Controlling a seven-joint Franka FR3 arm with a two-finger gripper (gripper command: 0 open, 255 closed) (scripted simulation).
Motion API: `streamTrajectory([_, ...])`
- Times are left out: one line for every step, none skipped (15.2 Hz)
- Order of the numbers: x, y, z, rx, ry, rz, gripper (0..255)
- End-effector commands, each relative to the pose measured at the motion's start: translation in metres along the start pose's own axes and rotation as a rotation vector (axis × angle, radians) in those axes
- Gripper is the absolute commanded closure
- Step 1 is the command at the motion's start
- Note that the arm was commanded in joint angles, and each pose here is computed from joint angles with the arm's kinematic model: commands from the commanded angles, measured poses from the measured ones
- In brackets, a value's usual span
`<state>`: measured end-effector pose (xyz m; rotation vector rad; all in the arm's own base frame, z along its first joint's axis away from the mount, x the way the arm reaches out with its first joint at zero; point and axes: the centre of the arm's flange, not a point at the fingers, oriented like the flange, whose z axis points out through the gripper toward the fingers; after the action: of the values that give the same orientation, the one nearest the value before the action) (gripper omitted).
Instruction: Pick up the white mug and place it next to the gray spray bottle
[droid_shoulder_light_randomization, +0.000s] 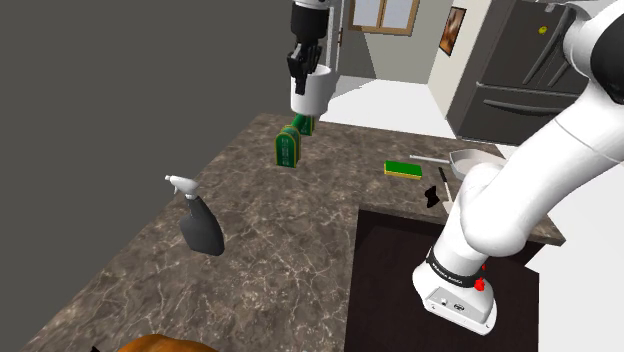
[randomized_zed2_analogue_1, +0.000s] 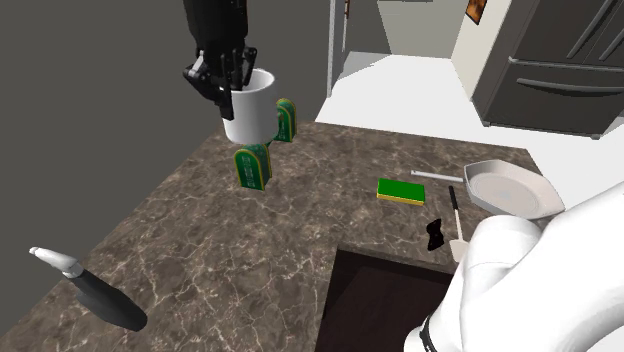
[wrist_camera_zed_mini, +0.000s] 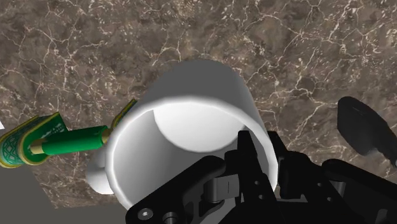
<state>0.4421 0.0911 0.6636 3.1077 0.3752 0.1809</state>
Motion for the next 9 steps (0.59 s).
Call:
streamTrajectory([0.003, -0.027, 0.001, 0.0, 0.0, 0.001, 255])
streamTrajectory([0.005, -0.04, 0.001, 0.0, 0.0, 0.001, 255])
streamTrajectory([0.006, -0.053, 0.001, 0.0, 0.0, 0.001, 255])
streamTrajectory([0.007, -0.066, 0.001, 0.0, 0.0, 0.001, 255])
streamTrajectory([0.009, -0.079, 0.001, 0.0, 0.0, 0.001, 255])
streamTrajectory([0.01, -0.092, 0.001, 0.0, 0.0, 0.001, 255])
streamTrajectory([0.012, -0.105, 0.0, 0.0, 0.0, 0.001, 255])
streamTrajectory([0.013, -0.119, 0.0, 0.0, 0.0, 0.001, 255])
streamTrajectory([0.014, -0.132, 0.0, 0.0, 0.0, 0.001, 255])
